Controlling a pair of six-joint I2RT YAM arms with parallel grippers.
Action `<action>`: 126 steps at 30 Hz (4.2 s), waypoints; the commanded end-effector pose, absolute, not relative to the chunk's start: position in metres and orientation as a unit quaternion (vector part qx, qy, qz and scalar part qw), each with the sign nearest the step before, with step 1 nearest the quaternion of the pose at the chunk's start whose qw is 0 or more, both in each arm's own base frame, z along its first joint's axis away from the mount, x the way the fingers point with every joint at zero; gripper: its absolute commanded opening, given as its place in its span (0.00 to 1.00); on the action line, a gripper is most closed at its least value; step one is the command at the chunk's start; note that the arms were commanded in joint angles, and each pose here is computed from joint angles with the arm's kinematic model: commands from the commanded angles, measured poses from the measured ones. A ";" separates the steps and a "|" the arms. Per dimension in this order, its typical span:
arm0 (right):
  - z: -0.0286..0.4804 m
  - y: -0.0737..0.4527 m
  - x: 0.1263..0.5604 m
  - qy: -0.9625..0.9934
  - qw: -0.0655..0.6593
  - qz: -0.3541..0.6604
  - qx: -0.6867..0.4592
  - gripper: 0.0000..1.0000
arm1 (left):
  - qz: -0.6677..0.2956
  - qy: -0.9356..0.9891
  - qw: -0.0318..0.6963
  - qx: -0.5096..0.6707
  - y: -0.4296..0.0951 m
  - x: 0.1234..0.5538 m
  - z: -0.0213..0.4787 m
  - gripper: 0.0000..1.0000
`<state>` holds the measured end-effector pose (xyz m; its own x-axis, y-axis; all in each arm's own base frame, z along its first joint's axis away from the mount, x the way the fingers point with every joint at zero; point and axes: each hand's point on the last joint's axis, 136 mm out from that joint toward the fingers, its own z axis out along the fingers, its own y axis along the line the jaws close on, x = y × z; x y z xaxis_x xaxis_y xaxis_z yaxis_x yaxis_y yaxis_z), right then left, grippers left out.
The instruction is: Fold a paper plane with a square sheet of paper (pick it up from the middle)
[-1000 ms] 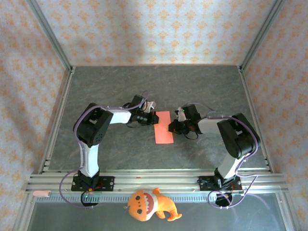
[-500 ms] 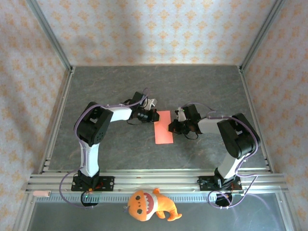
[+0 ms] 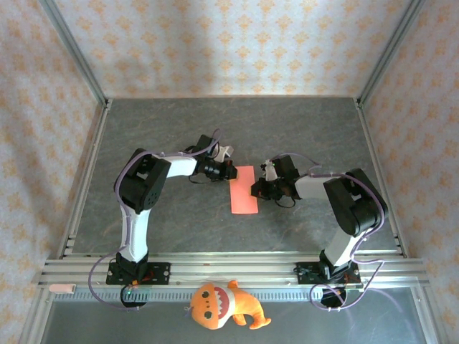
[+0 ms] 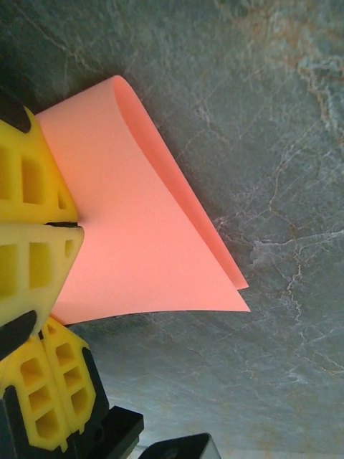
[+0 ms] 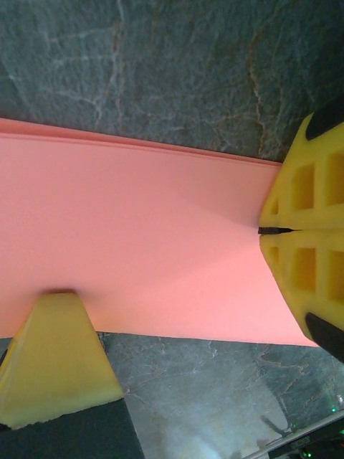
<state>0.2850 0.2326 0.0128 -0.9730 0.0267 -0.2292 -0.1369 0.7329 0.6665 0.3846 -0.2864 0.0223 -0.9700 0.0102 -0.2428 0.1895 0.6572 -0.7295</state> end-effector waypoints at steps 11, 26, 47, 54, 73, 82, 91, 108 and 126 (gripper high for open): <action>-0.066 0.169 0.210 0.977 -0.033 0.210 0.029 0.00 | -0.342 0.928 0.135 -0.057 -0.235 0.432 -0.005 0.00; -0.063 0.173 0.211 0.974 -0.032 0.222 0.026 0.00 | -0.314 0.930 0.144 -0.124 -0.219 0.452 -0.011 0.00; -0.058 0.176 0.214 0.972 -0.027 0.230 0.024 0.00 | -0.328 0.915 0.183 -0.149 -0.212 0.461 0.028 0.00; -0.060 0.174 0.213 0.974 -0.028 0.225 0.026 0.00 | -0.386 0.893 0.202 -0.116 -0.234 0.447 0.066 0.00; -0.063 0.171 0.212 0.976 -0.031 0.216 0.028 0.00 | -0.364 0.926 0.096 -0.036 -0.284 0.407 0.011 0.00; -0.063 0.171 0.211 0.975 -0.029 0.218 0.027 0.00 | -0.346 0.928 0.121 -0.071 -0.255 0.427 0.005 0.00; -0.061 0.174 0.213 0.974 -0.028 0.223 0.027 0.00 | -0.331 0.928 0.148 -0.083 -0.238 0.438 0.028 0.00; 0.063 0.211 0.283 0.921 0.149 0.354 0.058 0.38 | -0.386 0.900 0.198 -0.032 -0.271 0.384 0.094 0.00; 0.061 0.196 0.238 0.907 0.098 0.380 0.149 0.38 | -0.424 0.894 0.143 -0.004 -0.315 0.368 0.063 0.00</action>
